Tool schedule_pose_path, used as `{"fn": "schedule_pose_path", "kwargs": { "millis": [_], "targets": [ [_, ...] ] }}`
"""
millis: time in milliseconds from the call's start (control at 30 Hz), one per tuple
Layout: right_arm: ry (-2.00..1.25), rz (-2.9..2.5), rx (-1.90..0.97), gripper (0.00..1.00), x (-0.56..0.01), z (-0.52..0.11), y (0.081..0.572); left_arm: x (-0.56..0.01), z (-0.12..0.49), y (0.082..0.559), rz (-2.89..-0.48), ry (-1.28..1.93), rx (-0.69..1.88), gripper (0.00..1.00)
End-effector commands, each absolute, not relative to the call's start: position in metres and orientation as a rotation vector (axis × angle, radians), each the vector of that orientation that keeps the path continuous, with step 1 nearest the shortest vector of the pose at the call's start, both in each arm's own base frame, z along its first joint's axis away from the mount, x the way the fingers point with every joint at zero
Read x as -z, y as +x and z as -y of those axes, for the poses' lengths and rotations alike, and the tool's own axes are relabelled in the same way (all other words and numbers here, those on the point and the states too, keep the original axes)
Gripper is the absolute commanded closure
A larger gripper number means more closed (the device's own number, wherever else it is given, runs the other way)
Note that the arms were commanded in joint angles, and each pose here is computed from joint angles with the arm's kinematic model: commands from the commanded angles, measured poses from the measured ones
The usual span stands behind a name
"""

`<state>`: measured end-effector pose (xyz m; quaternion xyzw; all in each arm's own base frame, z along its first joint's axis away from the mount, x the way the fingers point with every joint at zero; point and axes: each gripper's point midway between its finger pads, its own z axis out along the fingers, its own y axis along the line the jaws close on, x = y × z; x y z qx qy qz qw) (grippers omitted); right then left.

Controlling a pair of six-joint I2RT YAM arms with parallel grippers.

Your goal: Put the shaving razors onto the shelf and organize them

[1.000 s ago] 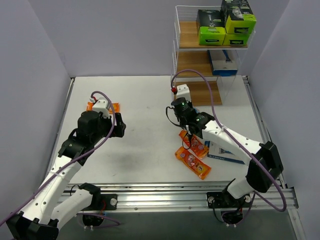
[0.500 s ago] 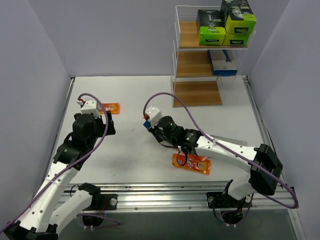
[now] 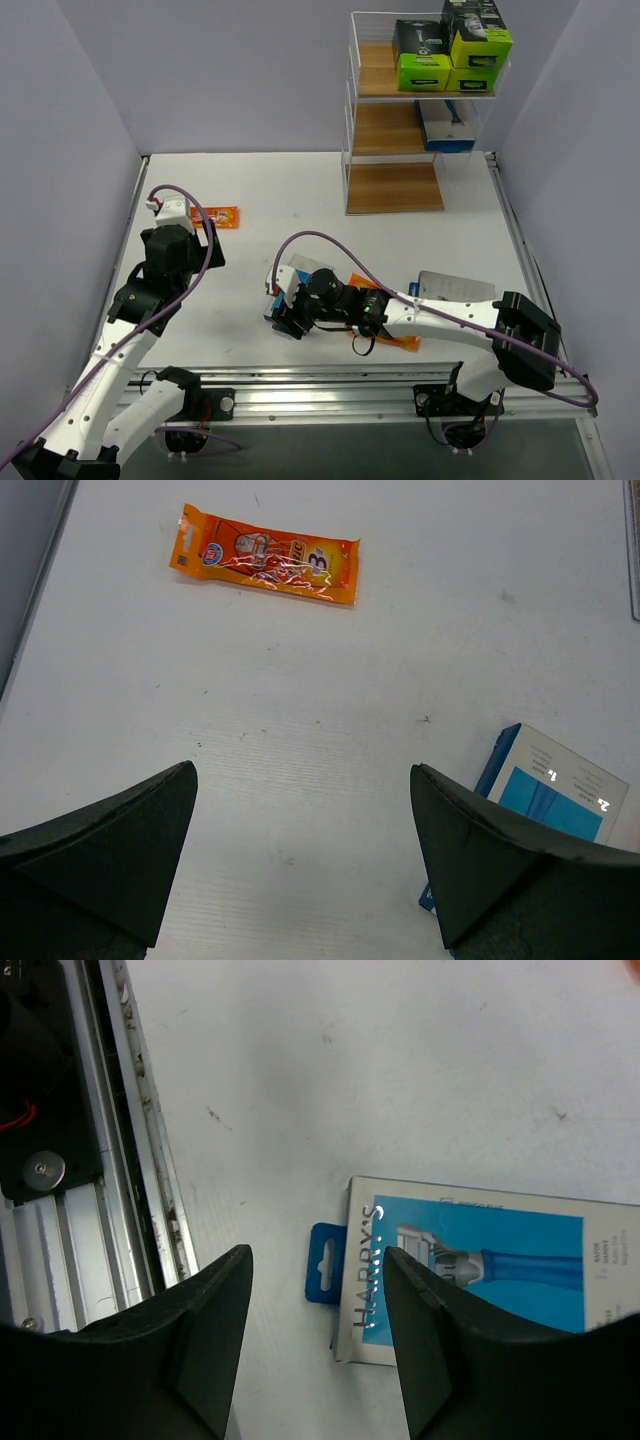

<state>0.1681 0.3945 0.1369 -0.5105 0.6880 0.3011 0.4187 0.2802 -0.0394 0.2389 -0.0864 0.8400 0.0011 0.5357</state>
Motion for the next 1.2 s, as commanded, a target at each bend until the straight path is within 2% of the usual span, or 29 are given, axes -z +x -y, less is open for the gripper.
{"fn": "schedule_pose_path", "kwargs": {
  "millis": [0, 167, 200, 300, 667, 900, 1167],
  "targets": [
    [-1.17, -1.722, -0.852, 0.49, -0.155, -0.395, 0.16, -0.261, 0.049, 0.284, -1.95, -0.173, 0.075, 0.03],
    [-0.807, -1.869, -0.779, 0.53, -0.154, -0.369, 0.185, -0.259, 0.059, 0.285, -1.956, -0.13, 0.12, 0.04],
    [-0.672, -1.921, -0.792, 0.56, -0.153, -0.365, 0.189, -0.259, 0.06, 0.286, -1.959, -0.123, 0.126, 0.04],
    [-0.358, -2.033, -0.735, 0.57, -0.138, -0.345, 0.208, -0.256, 0.066, 0.287, -1.97, -0.102, 0.149, 0.04],
    [-0.031, -2.196, -0.569, 0.52, -0.088, -0.327, 0.249, -0.252, 0.076, 0.286, -1.99, -0.055, 0.191, 0.04],
    [0.002, -2.237, -0.496, 0.45, -0.075, -0.324, 0.266, -0.256, 0.081, 0.284, -1.979, -0.036, 0.221, 0.04],
    [0.015, -2.275, -0.535, 0.42, -0.053, -0.341, 0.283, -0.26, 0.081, 0.28, -1.961, -0.021, 0.221, 0.04]
  ]
}}
